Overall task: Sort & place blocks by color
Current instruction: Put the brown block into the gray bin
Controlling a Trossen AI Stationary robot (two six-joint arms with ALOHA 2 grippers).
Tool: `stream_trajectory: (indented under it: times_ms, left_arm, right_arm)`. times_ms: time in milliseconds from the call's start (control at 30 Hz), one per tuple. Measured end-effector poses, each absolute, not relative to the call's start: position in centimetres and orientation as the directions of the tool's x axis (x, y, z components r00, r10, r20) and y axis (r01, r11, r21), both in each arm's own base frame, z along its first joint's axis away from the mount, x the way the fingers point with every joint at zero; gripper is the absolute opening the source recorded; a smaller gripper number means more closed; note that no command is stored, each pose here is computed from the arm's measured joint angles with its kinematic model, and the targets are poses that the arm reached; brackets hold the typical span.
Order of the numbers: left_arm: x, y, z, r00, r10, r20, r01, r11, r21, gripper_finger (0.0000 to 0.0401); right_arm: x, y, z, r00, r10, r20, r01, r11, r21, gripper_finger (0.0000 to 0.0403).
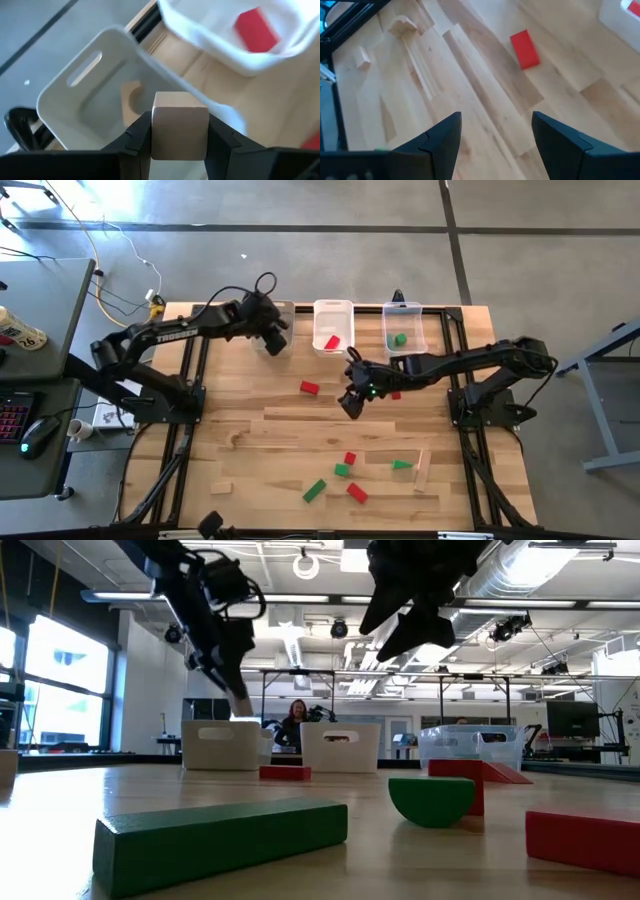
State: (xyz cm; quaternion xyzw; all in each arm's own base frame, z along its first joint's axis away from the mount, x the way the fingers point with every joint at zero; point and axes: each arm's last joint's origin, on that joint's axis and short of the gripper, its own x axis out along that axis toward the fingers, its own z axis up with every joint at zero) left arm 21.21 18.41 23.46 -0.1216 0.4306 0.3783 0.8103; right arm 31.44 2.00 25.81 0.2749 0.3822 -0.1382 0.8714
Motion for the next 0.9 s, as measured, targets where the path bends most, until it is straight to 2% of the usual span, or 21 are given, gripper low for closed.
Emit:
stream_trajectory:
  times_ms: [233,467,667,900]
  left_arm:
    - [21.1,20.1,21.3,0.301,0.461,-0.835,-0.741,0.664,0.099,0.0105]
    - [20.9,20.8,20.5,0.273,0.449,-0.851,-0.753,0.650,0.102,0.0156]
    - [20.9,20.9,20.6,0.279,0.455,-0.846,-0.760,0.643,0.095,0.0177]
    - [21.1,20.7,20.5,0.340,0.396,-0.853,-0.744,0.668,0.013,0.0209]
  right_arm:
    - [31.3,3.6,25.8,0.670,0.002,-0.742,0.465,0.778,0.423,0.0229]
    - [31.0,5.4,25.8,0.672,0.014,-0.740,0.458,0.778,0.430,0.0229]
    - [30.6,6.9,25.7,0.659,0.043,-0.751,0.426,0.801,0.420,0.0229]
    - [30.0,8.0,25.4,0.624,0.057,-0.780,0.408,0.827,0.387,0.0229]
